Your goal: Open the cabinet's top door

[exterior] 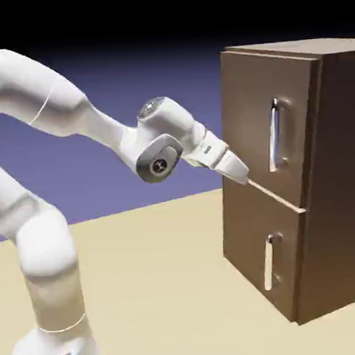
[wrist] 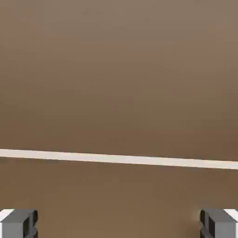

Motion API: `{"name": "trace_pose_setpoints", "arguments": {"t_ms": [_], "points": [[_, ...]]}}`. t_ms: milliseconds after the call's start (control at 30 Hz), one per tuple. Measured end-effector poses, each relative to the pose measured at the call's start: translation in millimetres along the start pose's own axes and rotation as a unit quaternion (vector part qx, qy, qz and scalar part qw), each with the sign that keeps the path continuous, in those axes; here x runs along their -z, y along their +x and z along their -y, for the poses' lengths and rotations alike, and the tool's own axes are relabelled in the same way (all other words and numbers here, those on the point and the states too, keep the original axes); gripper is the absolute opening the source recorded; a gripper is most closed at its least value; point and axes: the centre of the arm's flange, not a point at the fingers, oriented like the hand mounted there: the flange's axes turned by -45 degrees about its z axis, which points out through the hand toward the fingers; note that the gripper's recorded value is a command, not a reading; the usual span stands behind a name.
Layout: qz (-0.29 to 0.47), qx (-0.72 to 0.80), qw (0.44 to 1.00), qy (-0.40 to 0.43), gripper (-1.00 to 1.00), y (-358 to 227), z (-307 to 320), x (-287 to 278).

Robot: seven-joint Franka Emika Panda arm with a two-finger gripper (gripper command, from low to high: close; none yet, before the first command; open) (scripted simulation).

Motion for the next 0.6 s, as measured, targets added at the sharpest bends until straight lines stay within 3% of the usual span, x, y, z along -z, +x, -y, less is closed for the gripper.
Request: {"name": "trace_pose_setpoints", "arguments": {"t_ms": [300,600], "points": [[-0.051,0.244,0.968,-0.016,0.0,26,8,36],[-0.093,0.462,0.88,-0.058,0.0,39,7,69]]}}
